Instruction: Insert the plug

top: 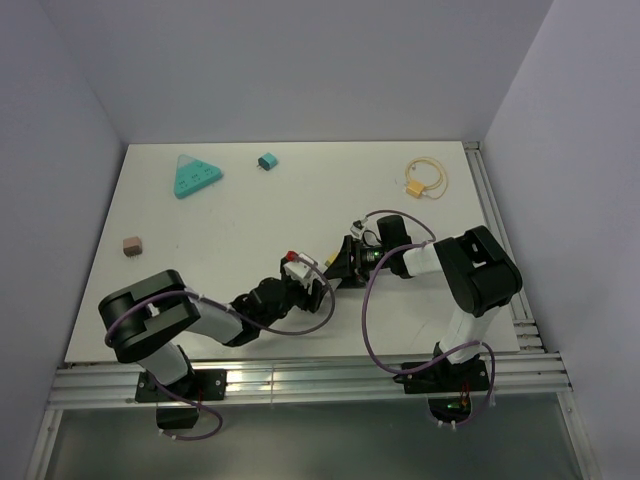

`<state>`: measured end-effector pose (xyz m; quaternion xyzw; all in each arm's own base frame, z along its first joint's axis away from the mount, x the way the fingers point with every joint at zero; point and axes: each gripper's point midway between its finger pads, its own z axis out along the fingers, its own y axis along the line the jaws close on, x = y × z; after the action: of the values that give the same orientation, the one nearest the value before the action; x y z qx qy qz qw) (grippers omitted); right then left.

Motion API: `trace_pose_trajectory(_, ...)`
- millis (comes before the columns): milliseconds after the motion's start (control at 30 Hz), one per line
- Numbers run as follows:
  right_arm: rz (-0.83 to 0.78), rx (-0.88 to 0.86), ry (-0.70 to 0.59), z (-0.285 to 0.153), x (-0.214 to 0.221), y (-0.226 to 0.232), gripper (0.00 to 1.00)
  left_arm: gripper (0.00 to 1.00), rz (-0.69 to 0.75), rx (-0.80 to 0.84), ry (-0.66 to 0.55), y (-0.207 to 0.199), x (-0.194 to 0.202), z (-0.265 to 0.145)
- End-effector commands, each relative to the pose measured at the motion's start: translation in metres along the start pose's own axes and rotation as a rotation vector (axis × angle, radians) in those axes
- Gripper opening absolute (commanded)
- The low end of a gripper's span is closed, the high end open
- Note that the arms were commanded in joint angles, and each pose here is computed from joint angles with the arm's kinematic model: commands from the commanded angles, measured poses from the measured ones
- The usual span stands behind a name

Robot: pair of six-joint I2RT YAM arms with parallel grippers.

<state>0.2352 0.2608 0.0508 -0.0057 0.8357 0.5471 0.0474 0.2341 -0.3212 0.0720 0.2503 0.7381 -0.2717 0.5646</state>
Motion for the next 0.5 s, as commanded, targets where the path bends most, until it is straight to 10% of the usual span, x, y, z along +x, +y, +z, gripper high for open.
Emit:
trace_pose_trajectory(0, 0.05, 0.086, 0.003, -0.001, 0.01, -0.022, 0.56, 0.68, -0.003, 0.032, -0.055, -0.01, -0.018, 0.013)
trace_pose_trajectory(267, 0.034, 0.108, -0.025, -0.003, 0.004, -0.019, 0.6, 0.0, -0.047, -0.002, 0.034, 0.0, -0.005, 0.02)
trace_pose_trajectory(467, -0.004, 0.163, -0.06, -0.011, 0.002, -0.02, 0.7, 0.0, -0.061, -0.1, 0.08, 0.016, 0.003, 0.017)
